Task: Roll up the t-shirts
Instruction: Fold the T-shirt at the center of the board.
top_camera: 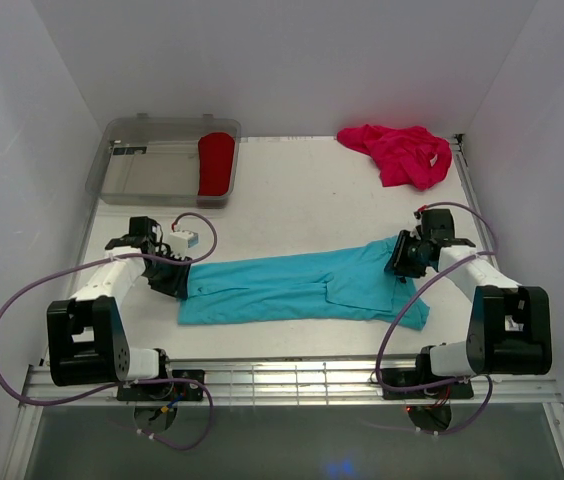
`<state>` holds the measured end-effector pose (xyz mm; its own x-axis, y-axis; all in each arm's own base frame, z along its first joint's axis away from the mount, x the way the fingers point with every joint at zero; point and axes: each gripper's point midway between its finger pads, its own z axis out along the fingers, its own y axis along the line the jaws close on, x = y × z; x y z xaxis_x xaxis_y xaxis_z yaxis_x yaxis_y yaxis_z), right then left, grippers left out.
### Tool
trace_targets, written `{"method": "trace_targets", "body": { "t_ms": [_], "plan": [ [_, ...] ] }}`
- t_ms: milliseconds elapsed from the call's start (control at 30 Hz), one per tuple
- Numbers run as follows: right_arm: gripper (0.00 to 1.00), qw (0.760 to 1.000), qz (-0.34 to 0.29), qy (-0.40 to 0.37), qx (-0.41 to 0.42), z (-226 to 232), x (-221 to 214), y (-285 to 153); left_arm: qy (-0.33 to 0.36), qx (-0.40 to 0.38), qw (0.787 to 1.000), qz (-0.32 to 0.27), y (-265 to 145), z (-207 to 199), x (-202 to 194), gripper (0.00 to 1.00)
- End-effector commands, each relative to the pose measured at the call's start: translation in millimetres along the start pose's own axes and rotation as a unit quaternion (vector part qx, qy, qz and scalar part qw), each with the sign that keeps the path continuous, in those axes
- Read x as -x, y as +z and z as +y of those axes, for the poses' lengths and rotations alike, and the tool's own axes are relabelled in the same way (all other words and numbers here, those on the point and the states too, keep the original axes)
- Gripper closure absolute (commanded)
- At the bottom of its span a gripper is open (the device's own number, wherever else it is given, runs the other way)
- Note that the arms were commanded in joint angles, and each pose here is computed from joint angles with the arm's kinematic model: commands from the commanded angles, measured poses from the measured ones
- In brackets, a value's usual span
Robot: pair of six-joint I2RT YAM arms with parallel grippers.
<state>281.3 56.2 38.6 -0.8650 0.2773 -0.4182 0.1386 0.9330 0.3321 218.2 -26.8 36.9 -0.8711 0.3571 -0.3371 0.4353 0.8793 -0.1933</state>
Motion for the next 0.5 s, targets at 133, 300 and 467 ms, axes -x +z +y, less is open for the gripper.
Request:
{"method": "trace_targets", "body": {
  "t_ms": [133, 300, 467],
  "plan": [
    [0.58, 1.0, -0.021, -0.006, -0.017, -9, 6, 1, 0.009, 0.008, 1.0, -0.011, -2, 2, 0, 0.56],
    [0.56, 0.999, -0.035, -0.014, -0.033, -13, 12, -5, 0.007, 0.004, 1.0, -0.009, -1, 2, 1, 0.56],
    [0.54, 1.0, -0.014, -0.018, -0.015, -11, 4, 8, 0.008, 0.009, 1.0, -0.009, -1, 4, 2, 0.56]
  ]
}}
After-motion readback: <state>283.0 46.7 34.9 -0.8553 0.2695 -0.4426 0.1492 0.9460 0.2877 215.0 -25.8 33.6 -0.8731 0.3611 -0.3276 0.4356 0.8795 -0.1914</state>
